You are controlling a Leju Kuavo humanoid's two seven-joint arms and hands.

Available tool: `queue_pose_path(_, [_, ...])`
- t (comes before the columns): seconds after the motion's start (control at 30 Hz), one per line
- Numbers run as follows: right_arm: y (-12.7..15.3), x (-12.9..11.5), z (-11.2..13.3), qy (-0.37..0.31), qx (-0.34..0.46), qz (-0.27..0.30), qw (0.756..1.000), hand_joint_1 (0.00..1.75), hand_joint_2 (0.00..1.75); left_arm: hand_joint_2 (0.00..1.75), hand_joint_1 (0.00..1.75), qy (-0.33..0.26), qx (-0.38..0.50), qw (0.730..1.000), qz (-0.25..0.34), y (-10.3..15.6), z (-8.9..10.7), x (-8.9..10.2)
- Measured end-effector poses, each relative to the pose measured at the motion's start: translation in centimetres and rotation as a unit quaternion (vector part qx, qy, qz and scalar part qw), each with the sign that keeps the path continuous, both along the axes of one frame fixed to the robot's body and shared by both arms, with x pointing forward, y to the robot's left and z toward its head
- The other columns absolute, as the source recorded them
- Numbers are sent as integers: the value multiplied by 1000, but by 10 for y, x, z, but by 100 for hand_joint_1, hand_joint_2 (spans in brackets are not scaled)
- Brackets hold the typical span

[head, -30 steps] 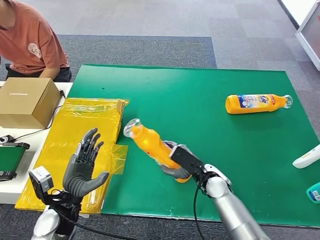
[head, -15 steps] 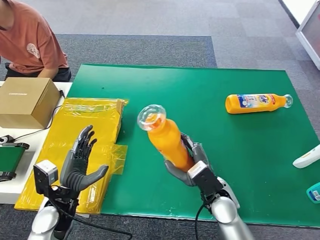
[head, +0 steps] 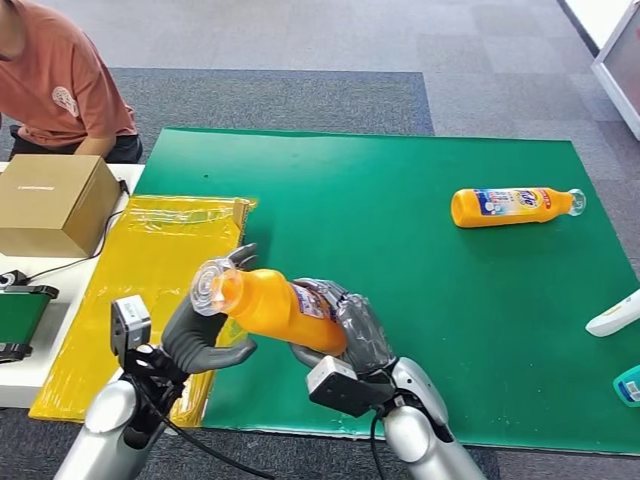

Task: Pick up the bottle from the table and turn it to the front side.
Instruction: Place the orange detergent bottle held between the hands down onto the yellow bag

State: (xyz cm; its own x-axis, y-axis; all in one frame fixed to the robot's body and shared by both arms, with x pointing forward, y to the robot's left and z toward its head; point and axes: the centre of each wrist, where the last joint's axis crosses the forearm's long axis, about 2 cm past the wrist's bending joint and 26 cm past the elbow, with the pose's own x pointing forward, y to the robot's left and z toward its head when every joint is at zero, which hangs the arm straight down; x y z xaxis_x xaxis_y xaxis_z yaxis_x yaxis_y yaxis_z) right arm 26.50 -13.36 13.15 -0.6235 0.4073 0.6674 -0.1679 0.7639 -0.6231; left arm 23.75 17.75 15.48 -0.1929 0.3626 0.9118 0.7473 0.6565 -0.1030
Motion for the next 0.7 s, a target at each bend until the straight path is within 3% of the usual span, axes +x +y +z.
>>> queue_pose_path(0.3, [10, 10, 1, -1, -19, 18, 1000, 175, 175, 175, 0, -23, 40, 997, -68, -11, 7, 10])
queue_pose_path(0.43, [13, 10, 0, 2, -23, 24, 999, 175, 175, 175, 175, -24, 45, 996, -71, -10, 5, 12])
queue_pose_path(0.67, [14, 10, -4, 15, -28, 19, 999, 175, 175, 175, 175, -11, 71, 996, -45, -6, -3, 13])
queue_pose_path(0.7, [14, 9, -5, 18, -28, 18, 999, 167, 175, 175, 175, -11, 74, 996, -41, -6, -3, 13])
